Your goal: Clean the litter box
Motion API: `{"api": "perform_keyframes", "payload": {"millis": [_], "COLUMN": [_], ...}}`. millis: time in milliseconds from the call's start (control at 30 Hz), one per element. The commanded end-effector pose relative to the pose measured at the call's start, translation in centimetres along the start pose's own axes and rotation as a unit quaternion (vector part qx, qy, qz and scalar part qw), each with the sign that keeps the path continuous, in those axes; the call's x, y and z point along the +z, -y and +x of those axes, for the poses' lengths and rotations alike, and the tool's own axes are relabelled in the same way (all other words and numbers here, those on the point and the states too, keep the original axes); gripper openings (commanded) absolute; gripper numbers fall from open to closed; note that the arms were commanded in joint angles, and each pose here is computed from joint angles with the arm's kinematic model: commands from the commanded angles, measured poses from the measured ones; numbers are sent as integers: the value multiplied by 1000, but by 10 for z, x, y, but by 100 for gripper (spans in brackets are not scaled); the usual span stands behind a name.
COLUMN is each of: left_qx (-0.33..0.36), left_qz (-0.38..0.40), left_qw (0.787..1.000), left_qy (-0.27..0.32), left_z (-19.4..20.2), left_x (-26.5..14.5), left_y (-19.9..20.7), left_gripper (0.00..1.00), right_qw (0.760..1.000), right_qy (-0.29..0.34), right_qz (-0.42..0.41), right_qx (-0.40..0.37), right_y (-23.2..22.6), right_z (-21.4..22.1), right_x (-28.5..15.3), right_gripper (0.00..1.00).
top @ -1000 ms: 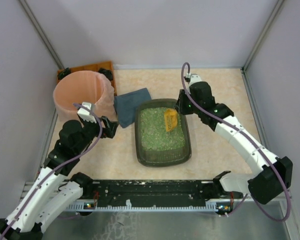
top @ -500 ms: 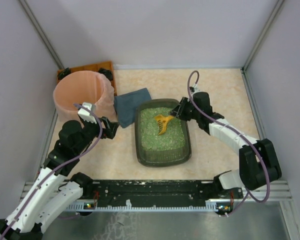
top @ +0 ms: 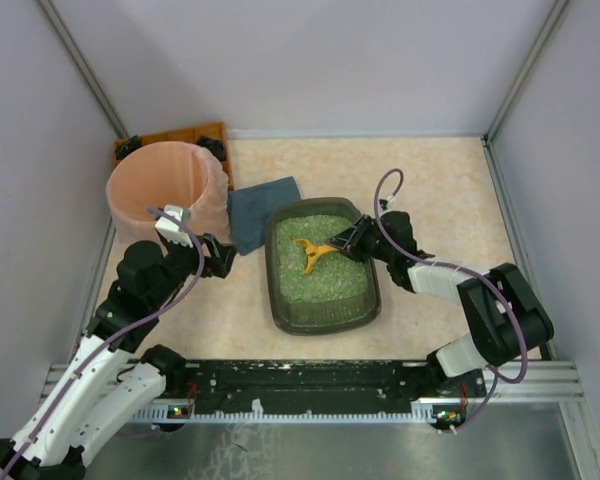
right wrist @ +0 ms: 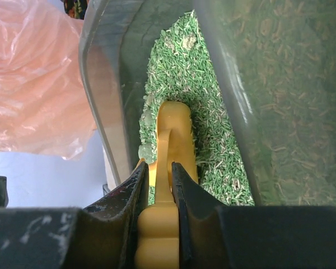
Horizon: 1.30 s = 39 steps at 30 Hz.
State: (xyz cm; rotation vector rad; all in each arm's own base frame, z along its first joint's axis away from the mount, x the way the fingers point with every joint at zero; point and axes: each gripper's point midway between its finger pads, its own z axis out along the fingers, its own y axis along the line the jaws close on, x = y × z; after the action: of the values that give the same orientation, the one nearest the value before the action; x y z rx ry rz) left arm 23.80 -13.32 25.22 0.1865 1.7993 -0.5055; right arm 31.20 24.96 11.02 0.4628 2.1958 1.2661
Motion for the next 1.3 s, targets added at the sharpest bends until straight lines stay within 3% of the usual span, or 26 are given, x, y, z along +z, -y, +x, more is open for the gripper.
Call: {"api": "perform_keyframes", "payload": {"millis": [0, 500, 1267], "left_qx": [0, -1, -1], "left_qz": [1, 0, 3], "left_qw": [1000, 1000, 1000], "left_qy": [16, 16, 22], "left_z": [-9, -9, -12], "left_x": [-2, 0, 1], "left_y": [1, 1, 2], "left_gripper": [94, 94, 94], "right_qw": [997, 988, 968], "right_qy": [-40, 61, 102], "right_qz": [-48, -116, -223], "right_qx": [38, 86, 57], "right_y": [-20, -33, -35], "right_z": [22, -18, -45], "right_x": [-13, -57, -107], "right_gripper": [0, 0, 0]}}
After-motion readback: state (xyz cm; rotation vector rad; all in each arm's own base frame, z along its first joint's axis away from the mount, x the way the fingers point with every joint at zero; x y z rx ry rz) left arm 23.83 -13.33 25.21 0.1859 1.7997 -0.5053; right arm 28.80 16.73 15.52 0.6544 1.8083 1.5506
